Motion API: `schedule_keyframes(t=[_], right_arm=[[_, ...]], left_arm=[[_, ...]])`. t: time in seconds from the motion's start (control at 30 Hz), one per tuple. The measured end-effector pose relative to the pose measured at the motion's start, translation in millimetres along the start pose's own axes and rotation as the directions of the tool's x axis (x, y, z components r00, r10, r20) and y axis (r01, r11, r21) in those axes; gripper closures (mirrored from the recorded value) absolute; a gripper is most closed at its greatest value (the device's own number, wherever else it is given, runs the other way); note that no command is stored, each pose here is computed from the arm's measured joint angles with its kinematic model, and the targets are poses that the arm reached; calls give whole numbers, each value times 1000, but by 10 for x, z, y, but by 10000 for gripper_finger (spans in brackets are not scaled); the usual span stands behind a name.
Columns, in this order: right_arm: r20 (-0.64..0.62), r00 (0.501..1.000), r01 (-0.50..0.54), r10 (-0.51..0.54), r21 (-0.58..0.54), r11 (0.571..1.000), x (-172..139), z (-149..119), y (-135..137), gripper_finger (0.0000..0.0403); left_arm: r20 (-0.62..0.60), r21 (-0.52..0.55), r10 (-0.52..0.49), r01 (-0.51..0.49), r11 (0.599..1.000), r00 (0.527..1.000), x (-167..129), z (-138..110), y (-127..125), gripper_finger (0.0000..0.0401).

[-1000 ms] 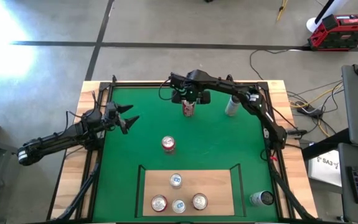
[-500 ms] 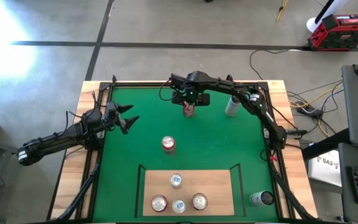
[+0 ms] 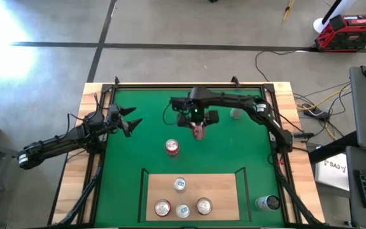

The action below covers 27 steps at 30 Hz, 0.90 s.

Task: Place canned beverage on shelf
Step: Move the red soda can to the center of the table beside the orange soda can

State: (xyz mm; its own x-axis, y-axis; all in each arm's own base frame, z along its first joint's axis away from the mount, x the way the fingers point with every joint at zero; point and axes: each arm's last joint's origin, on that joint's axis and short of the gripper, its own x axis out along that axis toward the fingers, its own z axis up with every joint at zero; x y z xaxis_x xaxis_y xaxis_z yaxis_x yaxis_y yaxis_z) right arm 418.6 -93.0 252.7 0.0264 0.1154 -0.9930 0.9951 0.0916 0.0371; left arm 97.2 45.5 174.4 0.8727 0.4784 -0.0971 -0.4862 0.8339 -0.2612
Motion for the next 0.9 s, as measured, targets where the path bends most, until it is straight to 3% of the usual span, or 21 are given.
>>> schedule_keyframes(t=[0.2,0.43,0.67,0.9], right_arm=[[51,998,-47,49,-23,999,-229,-611,31,105],[133,991,-27,19,53,998,-264,-1273,2,105],[182,983,-48,23,133,990,-201,-1663,-9,105],[199,980,-18,-19,181,983,20,-1829,-43,103]], left_arm=[[0,0,0,0,1000,1000,0,0,0,32],[0,0,0,0,1000,1000,0,0,0,32],[0,0,1,-1,1000,1000,0,0,0,32],[0,0,0,0,1000,1000,0,0,0,32]])
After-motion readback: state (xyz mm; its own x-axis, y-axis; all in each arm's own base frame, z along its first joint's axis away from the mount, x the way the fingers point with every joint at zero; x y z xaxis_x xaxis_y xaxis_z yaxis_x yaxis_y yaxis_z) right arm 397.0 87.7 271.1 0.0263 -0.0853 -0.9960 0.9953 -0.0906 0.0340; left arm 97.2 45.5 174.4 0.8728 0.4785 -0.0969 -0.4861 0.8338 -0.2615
